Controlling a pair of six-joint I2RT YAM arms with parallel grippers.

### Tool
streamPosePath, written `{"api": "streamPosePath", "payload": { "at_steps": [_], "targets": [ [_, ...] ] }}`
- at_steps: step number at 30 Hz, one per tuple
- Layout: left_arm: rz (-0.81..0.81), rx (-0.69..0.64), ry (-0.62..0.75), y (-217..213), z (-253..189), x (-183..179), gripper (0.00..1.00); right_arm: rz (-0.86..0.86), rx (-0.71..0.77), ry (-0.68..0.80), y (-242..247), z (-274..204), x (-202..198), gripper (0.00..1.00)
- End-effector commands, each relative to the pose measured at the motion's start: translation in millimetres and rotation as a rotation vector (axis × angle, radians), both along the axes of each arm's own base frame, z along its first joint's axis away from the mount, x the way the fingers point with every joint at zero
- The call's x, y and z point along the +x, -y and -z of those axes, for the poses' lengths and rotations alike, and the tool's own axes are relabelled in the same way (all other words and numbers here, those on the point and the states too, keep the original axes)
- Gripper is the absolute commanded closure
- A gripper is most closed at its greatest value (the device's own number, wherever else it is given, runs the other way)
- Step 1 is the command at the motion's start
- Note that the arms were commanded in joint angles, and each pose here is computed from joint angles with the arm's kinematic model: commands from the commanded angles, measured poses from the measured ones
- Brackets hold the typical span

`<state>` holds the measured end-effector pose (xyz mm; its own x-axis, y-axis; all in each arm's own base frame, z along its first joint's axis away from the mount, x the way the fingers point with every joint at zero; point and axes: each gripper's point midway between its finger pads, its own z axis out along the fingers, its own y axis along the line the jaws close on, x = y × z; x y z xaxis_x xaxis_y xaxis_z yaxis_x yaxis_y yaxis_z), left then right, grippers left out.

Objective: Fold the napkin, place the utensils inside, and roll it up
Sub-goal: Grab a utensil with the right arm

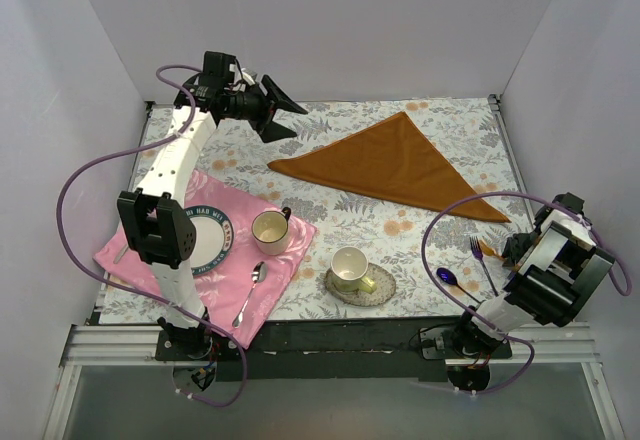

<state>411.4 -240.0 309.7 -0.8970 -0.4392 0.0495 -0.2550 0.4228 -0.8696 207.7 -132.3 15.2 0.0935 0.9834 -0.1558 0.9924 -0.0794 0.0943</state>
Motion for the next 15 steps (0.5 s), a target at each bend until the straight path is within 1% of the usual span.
{"api": "streamPosePath", "payload": {
  "at_steps": [1,2,6,9,12,15],
  "targets": [
    [-0.002,-0.032,0.053,-3.4,-27.5,-16.0,0.41,0.039,0.007,0.026,-0.1,-1.3,9.0,0.71],
    [-0.002,-0.033,0.053,-3.6,-28.3,-17.1,0.41,0.054,0.008,0.045,-0.3,-4.9,12.0,0.8],
    [0.003,-0.04,0.063,-3.7,-31.0,-21.0,0.41,0.059,0.019,0.095,-4.8,-14.4,20.7,0.93],
    [0.014,-0.053,0.077,-3.3,-33.0,-25.8,0.41,0.038,0.01,0.114,-7.6,-25.3,25.2,0.95],
    [0.02,-0.062,0.089,-3.5,-35.1,-31.2,0.41,0.041,-0.001,0.166,-8.3,-35.6,32.7,0.96],
    [0.025,-0.066,0.116,-4.0,-41.0,-33.8,0.41,0.035,0.024,0.231,-15.3,-50.0,45.9,0.97]
  ]
}}
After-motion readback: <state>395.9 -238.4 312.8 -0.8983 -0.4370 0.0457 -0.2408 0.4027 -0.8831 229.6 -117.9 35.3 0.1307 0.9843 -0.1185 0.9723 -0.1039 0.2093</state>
